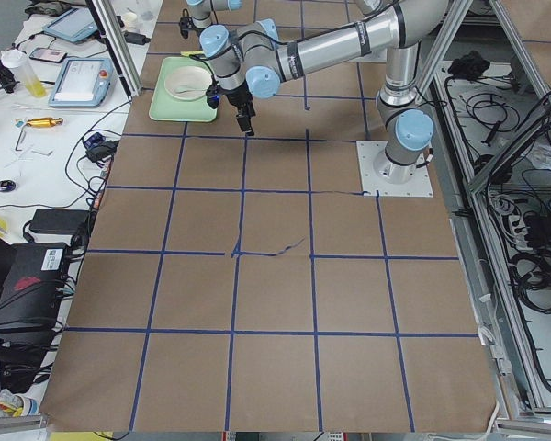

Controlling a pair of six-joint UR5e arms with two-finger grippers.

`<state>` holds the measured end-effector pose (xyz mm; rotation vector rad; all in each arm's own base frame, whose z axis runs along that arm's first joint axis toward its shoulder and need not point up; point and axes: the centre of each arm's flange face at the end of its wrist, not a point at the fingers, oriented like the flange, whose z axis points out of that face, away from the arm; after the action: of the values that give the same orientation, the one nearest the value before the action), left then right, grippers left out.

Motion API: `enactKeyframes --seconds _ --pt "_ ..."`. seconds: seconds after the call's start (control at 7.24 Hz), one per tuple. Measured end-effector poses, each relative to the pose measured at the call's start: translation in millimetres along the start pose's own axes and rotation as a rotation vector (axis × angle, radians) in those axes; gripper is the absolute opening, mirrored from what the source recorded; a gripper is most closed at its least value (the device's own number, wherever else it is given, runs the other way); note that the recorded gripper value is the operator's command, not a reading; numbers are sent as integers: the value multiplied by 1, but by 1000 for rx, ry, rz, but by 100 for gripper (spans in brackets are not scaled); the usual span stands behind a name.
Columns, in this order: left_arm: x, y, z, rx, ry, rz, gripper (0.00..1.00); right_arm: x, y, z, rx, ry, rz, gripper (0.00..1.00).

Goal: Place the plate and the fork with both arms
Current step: 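Lower the fork onto the tray and open the right gripper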

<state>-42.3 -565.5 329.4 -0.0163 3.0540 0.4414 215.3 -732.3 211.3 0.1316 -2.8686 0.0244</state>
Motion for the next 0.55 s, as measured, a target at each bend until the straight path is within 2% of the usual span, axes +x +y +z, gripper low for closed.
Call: enactKeyframes --seconds 0.14,0.28,0.41,0.55 --pt "0 -1 1 -2 0 1 100 -5 0 0 2 -7 2 31" --pt "0 -1 2 -4 1 2 100 -12 1 3 -3 -19 1 60" --pt "-1 -2 2 -4 1 1 100 -19 2 8 -11 -39 -1 100" --pt "-2 -2 3 -5 1 0 100 -23 2 11 -19 -49 0 100"
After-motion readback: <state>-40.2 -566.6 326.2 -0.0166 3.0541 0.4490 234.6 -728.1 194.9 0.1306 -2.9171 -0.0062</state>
